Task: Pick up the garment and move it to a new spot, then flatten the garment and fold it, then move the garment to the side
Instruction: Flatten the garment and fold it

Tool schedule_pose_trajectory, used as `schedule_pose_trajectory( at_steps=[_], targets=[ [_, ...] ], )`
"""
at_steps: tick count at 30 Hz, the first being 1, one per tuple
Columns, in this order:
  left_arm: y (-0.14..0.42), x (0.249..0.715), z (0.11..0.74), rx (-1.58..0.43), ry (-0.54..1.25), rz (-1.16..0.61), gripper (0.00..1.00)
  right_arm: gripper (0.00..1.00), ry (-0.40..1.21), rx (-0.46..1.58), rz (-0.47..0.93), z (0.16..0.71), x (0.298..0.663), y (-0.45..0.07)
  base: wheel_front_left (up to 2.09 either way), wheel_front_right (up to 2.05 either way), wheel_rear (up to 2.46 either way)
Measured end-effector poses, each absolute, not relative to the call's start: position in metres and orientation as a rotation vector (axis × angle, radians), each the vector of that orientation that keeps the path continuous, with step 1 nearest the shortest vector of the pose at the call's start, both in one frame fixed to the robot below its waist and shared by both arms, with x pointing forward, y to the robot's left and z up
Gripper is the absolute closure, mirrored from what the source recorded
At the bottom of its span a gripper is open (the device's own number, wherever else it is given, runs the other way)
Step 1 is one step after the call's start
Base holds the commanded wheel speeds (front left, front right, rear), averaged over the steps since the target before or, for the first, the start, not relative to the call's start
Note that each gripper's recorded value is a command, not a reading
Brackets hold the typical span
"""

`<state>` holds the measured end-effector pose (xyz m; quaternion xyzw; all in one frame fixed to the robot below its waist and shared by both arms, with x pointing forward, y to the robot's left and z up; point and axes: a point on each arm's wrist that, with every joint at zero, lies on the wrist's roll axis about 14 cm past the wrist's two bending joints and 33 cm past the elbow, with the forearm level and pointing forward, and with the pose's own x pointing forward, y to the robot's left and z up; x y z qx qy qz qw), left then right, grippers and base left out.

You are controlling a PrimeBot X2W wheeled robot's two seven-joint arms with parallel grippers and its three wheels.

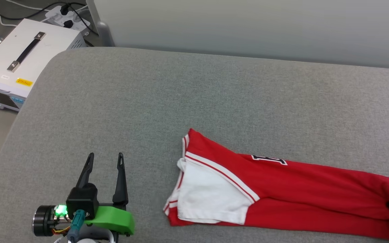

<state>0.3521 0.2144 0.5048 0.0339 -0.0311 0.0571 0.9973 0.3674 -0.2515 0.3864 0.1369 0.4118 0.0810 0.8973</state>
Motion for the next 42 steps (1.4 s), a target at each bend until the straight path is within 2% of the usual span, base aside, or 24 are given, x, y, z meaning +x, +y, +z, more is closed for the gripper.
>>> schedule_pose_trajectory(
  at_steps=[8, 14, 25, 30, 42],
  targets=[
    [0.214, 0.347, 0.507, 0.077, -0.072, 0.102, 0.00, 1.00, 0.841, 0.227, 0.036, 0.400, 0.357, -0.313, 0.00, 0.00, 0.00],
    [0.216, 0.343, 0.508, 0.085, -0.075, 0.100, 0.00, 1.00, 0.818, 0.229, 0.080, 0.416, 0.356, -0.306, 0.00, 0.00, 0.00],
    [0.211, 0.340, 0.505, 0.081, -0.066, 0.088, 0.00, 1.00, 0.751, 0.267, 0.415, 0.462, 0.356, -0.207, 0.00, 0.00, 0.00],
    [0.210, 0.342, 0.499, 0.083, -0.049, 0.087, 0.00, 1.00, 0.781, 0.214, 0.544, 0.463, 0.352, -0.164, 0.00, 0.00, 0.00],
    [0.211, 0.355, 0.493, 0.077, -0.028, 0.094, 0.00, 1.00, 0.782, 0.121, 0.849, 0.467, 0.371, -0.042, 0.00, 0.00, 0.00]
  ],
)
